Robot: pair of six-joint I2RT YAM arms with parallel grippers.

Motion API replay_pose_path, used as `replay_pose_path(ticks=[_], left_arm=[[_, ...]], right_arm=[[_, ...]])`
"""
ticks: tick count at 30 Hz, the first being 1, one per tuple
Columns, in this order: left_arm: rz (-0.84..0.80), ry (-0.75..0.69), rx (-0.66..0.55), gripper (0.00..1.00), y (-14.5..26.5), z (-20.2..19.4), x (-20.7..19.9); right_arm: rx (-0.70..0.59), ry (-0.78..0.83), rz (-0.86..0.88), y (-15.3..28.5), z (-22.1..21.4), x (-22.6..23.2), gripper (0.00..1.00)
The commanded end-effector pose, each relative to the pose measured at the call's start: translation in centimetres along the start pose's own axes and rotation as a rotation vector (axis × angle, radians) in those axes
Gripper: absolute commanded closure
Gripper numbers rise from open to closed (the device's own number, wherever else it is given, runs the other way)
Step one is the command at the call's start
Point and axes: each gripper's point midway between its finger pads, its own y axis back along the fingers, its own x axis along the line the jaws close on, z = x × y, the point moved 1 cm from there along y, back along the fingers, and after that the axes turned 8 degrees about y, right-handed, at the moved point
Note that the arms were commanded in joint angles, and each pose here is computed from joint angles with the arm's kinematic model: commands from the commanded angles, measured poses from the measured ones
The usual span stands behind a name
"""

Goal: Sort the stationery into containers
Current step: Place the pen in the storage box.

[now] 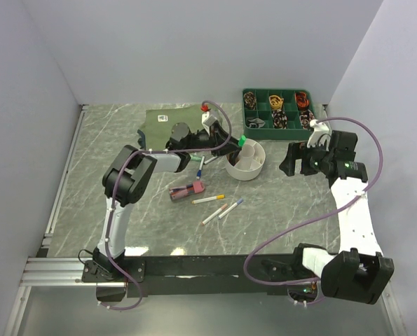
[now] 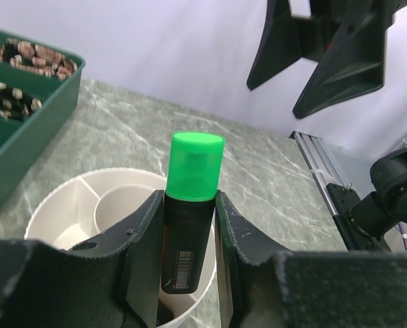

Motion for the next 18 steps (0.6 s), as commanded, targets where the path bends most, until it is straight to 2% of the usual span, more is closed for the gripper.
replay_pose_path(ticks=[1, 12, 18], left_arm=[[-0.021, -0.064, -0.038, 0.99, -0.6, 1.4, -0.1], [-0.009, -0.028, -0.014, 0.99, -0.1, -1.7, 2.0], [-0.014, -0.008, -0.022, 0.99, 1.1, -2.5, 1.8]], right_arm=[[-0.032, 0.03, -0.01, 0.2, 1.7, -0.3, 0.0], [0.014, 0.01, 0.001, -0.7, 1.2, -0.8, 0.0], [0.03, -0.001, 0.011, -1.2, 1.0, -1.0, 0.0]])
